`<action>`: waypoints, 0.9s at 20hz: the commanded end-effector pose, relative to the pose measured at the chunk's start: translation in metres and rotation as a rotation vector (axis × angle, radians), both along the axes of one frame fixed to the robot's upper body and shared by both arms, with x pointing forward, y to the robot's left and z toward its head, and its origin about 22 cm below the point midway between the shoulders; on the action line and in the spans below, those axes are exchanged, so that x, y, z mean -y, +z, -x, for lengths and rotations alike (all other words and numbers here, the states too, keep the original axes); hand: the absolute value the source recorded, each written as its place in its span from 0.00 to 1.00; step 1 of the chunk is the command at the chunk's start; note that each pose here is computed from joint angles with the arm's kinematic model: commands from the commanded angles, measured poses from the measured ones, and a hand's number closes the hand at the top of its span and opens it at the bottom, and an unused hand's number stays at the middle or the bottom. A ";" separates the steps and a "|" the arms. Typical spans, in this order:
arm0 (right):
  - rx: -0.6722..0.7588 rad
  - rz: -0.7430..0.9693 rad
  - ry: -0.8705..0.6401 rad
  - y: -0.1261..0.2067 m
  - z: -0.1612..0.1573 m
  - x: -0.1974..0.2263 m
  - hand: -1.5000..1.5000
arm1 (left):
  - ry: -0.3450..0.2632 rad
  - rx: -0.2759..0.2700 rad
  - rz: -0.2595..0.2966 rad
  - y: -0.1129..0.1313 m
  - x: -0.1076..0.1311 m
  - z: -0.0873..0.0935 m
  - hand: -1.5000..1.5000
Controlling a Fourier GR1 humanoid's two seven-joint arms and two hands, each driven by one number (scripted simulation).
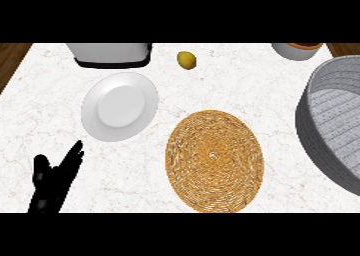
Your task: Pick the cupcake from the placemat and place it in the basket
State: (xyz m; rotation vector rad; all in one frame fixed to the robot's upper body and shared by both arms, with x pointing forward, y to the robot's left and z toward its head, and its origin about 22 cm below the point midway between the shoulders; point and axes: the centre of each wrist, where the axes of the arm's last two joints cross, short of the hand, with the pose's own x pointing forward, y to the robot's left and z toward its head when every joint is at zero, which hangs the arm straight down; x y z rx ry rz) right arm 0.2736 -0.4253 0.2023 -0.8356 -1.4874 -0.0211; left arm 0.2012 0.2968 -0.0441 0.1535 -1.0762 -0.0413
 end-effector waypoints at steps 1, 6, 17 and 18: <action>0.008 -0.018 -0.006 -0.033 -0.013 0.015 1.00 | 0.008 -0.055 0.003 -0.017 0.020 0.000 0.50; -0.097 0.134 -0.203 -0.023 0.000 0.047 1.00 | 0.007 -0.058 0.009 0.006 -0.008 -0.010 0.50; -0.097 0.248 -0.112 -0.044 -0.005 0.079 0.00 | -0.013 -0.068 0.014 0.000 0.011 0.007 0.50; -0.086 0.280 -0.107 -0.033 0.007 0.084 0.00 | 0.034 -0.075 -0.007 -0.013 -0.001 0.000 0.50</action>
